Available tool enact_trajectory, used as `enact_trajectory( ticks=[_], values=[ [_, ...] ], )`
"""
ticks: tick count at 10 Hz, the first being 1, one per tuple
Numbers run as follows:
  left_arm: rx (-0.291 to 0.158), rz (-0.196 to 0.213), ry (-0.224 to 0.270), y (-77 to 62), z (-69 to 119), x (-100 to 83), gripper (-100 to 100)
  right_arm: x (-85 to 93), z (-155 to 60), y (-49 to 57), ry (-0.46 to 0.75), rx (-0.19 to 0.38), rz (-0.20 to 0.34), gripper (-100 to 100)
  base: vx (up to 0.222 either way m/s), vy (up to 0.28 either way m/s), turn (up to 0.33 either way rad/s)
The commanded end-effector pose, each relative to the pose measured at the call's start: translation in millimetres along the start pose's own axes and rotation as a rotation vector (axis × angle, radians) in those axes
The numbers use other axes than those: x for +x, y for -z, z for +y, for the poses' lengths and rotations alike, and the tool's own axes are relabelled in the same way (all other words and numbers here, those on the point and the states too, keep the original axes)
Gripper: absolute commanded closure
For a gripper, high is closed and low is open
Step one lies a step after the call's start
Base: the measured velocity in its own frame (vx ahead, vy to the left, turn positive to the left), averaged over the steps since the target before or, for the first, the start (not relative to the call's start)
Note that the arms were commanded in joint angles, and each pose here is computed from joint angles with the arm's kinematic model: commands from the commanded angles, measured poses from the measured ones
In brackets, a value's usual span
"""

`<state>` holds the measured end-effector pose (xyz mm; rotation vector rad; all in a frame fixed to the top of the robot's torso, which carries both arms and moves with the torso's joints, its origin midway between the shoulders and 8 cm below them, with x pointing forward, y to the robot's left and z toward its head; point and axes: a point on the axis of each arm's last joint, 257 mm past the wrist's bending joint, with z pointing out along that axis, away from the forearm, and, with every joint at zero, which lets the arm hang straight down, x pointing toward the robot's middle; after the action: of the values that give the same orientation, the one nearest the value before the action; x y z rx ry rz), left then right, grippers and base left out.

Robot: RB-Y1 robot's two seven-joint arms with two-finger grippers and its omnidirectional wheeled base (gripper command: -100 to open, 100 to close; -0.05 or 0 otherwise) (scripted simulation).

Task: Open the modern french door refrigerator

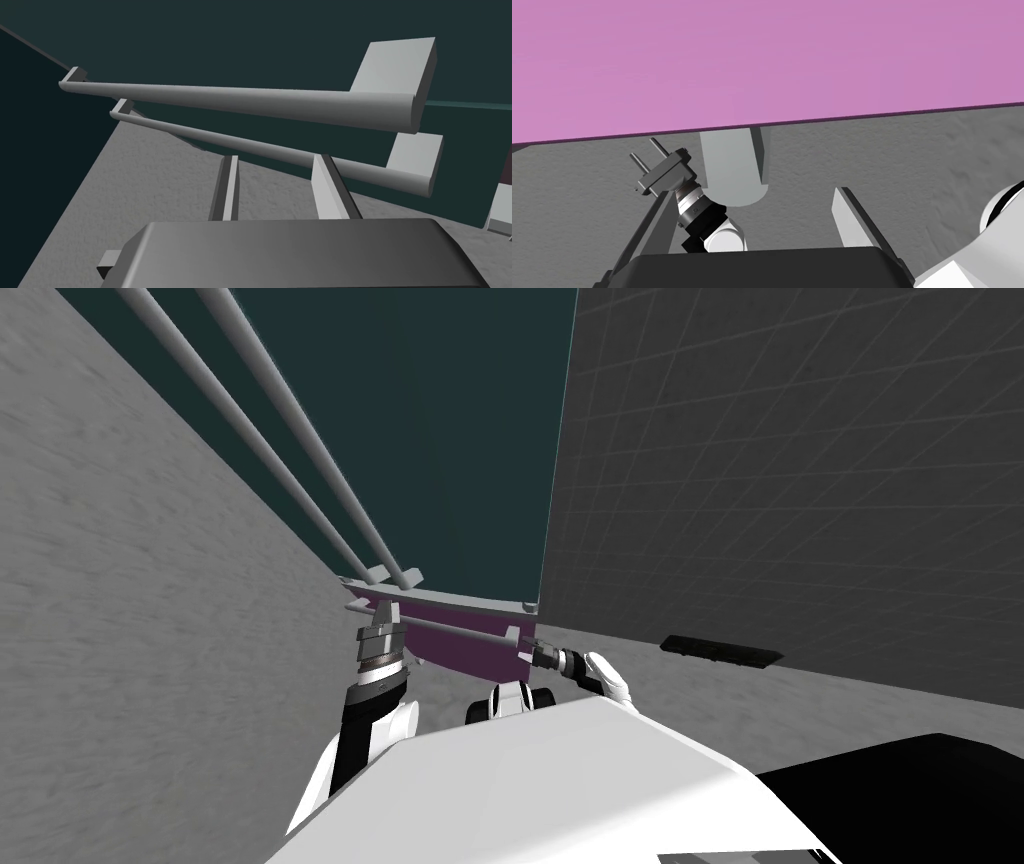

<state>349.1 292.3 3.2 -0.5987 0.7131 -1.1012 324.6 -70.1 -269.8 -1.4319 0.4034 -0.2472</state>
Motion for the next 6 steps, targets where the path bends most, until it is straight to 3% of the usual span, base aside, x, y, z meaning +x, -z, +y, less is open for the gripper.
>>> enact_trajectory(
  ticks=[1, 6],
  values=[
    [0.0, 0.0, 0.0, 0.0, 0.0, 0.0, 0, -1.5, -1.3, -0.2, 0.0, 0.0, -0.005, 100, -0.085, 0.034, -0.029],
    [0.0, 0.0, 0.0, -0.1, 0.0, 0.1, 0, -4.1, -3.8, -0.4, -0.001, -0.001, -0.014, 100, -0.165, 0.071, -0.027]
  ],
)
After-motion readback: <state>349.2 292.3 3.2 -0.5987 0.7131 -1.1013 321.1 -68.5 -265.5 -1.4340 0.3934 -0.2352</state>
